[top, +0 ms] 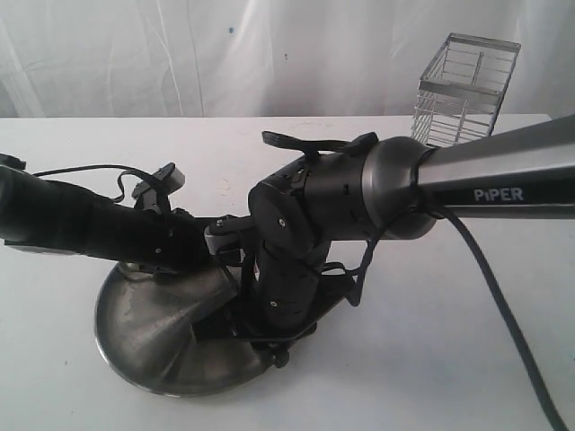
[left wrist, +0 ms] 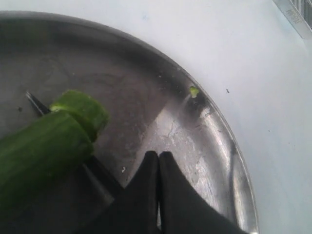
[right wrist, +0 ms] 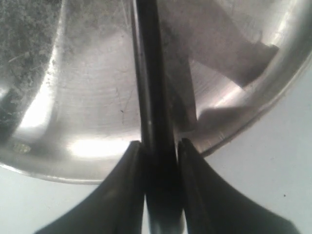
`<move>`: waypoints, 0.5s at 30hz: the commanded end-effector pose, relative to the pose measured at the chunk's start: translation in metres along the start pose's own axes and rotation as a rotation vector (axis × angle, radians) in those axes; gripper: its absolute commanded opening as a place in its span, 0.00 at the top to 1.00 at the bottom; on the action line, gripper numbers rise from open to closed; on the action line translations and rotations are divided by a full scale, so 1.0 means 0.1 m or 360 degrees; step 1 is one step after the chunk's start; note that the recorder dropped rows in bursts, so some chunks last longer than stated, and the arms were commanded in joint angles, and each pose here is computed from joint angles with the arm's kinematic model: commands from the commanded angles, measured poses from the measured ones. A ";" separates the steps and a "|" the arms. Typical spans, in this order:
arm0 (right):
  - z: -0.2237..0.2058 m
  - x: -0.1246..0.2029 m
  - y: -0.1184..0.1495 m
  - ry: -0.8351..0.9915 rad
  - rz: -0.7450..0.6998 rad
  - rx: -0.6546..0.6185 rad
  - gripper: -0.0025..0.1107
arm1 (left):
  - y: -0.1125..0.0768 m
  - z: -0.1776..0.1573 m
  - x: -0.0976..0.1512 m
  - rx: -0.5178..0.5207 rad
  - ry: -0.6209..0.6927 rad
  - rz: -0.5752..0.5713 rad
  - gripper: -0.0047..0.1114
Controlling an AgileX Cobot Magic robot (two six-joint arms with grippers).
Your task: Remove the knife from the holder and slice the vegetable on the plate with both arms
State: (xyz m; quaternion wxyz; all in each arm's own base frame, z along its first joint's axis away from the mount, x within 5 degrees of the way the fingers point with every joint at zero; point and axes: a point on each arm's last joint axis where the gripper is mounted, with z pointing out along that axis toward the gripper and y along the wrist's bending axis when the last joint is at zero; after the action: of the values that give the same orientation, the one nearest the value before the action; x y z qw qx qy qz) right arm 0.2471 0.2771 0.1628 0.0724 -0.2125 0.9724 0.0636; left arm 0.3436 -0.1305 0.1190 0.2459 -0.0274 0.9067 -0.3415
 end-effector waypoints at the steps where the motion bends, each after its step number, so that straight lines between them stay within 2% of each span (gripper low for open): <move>1: -0.07 0.01 -0.06 0.0023 0.0038 0.0046 0.98 | 0.20 0.05 0.12 -0.0200 0.0050 0.0030 0.96; 11: -0.12 -0.02 -0.05 -0.0035 0.0007 0.0021 0.98 | -0.34 -0.42 -0.34 -0.0005 -0.0274 0.0175 0.96; 15: -0.16 -0.03 -0.05 -0.0065 -0.0005 0.0009 0.98 | -0.50 -0.68 -0.47 -0.0057 -0.0431 0.0250 0.96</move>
State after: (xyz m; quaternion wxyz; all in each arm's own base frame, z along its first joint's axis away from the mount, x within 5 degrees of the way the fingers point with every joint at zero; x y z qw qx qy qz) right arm 0.2481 0.2724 0.1710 0.0776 -0.2099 0.9728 0.0591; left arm 0.3494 -0.1218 0.1927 0.3570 -0.0092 0.8803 -0.3124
